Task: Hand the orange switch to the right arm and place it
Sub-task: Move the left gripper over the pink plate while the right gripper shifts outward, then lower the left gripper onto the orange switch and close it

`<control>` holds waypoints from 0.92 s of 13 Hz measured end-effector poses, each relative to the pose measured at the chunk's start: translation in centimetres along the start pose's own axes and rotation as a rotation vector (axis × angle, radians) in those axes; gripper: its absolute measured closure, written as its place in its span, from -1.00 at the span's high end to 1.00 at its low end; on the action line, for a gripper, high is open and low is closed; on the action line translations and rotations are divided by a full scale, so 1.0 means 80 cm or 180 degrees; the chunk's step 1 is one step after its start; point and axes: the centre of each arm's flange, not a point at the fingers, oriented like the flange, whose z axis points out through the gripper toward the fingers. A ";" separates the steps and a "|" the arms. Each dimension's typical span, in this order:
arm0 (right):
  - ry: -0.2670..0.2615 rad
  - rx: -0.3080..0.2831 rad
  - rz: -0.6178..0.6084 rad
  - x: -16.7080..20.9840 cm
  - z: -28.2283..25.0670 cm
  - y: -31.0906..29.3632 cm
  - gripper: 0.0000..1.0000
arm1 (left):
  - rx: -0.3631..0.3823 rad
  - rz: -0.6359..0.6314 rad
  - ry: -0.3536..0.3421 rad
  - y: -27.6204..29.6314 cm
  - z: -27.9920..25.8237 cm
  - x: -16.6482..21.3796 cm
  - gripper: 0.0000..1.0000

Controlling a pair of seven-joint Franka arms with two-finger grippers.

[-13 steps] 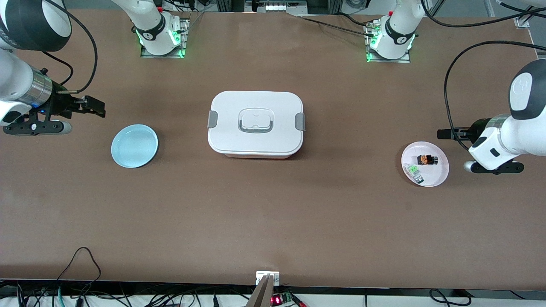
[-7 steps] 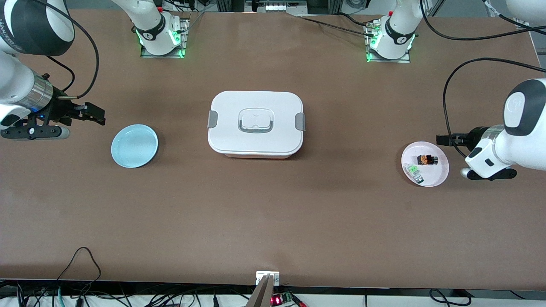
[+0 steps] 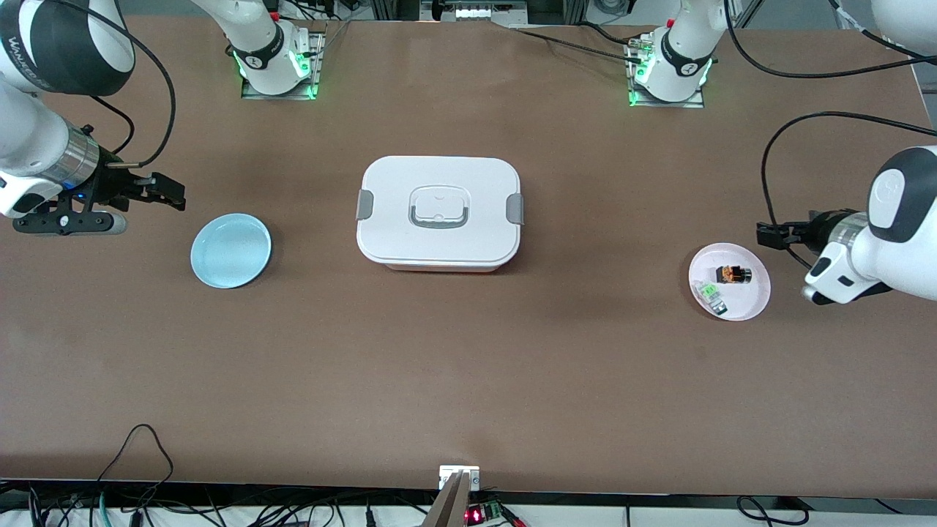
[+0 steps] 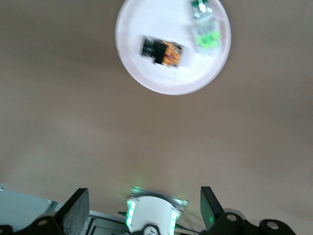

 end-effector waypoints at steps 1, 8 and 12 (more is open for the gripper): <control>-0.0002 0.0001 0.0002 -0.002 0.000 0.000 1.00 | 0.0218 0.0080 0.0071 0.014 -0.004 -0.001 1.00; 0.0000 0.0007 0.0022 -0.012 0.004 0.004 1.00 | 0.0194 0.0124 0.0057 0.051 -0.018 -0.016 1.00; -0.0008 0.0009 0.0033 -0.013 0.005 0.006 1.00 | -0.0111 -0.0001 -0.0026 0.013 -0.012 -0.005 1.00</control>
